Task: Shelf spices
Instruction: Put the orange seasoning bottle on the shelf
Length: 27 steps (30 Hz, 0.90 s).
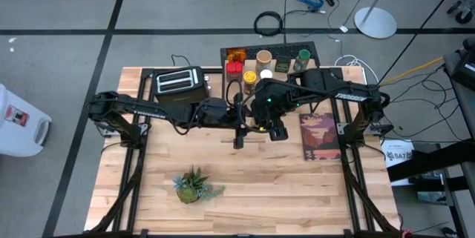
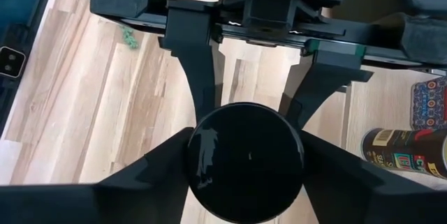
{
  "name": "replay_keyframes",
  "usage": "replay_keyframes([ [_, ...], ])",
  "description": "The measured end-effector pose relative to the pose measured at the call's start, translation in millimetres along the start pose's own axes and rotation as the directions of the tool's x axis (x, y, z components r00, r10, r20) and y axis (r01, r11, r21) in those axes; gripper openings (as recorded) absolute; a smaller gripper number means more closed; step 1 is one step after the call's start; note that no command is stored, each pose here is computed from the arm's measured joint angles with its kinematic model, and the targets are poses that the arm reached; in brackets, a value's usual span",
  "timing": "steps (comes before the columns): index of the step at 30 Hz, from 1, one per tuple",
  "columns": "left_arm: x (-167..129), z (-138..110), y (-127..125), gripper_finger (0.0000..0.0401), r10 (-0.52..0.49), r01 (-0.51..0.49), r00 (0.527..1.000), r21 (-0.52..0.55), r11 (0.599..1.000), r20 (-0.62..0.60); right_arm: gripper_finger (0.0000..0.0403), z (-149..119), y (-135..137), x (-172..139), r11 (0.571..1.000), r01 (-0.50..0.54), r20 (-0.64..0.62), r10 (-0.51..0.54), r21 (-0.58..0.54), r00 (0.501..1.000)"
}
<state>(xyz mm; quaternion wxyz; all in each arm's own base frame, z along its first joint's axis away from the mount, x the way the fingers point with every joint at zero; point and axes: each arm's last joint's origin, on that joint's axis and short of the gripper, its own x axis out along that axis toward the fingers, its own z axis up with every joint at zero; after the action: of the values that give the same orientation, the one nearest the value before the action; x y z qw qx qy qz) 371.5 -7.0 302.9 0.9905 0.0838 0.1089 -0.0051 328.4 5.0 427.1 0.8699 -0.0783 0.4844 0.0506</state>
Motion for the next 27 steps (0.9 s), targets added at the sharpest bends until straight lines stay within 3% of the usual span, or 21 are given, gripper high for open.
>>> replay_keyframes([
  [7,0.0,-0.2,0.0,0.0169,0.001,-0.001,1.000,-0.004,1.000,-0.002,0.0203,0.0,-0.1,-0.3,1.000,0.005,0.001,-0.005,-0.006,1.000],
  [14,0.0,-0.2,0.0,0.0170,0.001,-0.001,1.000,-0.003,1.000,-0.002,0.0201,0.0,-0.1,-0.3,1.000,0.005,0.001,-0.005,-0.005,1.000],
  [27,0.0,0.1,-0.4,0.0251,-0.007,0.007,1.000,0.015,1.000,0.001,0.0199,-1.0,-0.4,-5.8,1.000,0.010,0.019,-0.011,0.018,1.000],
])
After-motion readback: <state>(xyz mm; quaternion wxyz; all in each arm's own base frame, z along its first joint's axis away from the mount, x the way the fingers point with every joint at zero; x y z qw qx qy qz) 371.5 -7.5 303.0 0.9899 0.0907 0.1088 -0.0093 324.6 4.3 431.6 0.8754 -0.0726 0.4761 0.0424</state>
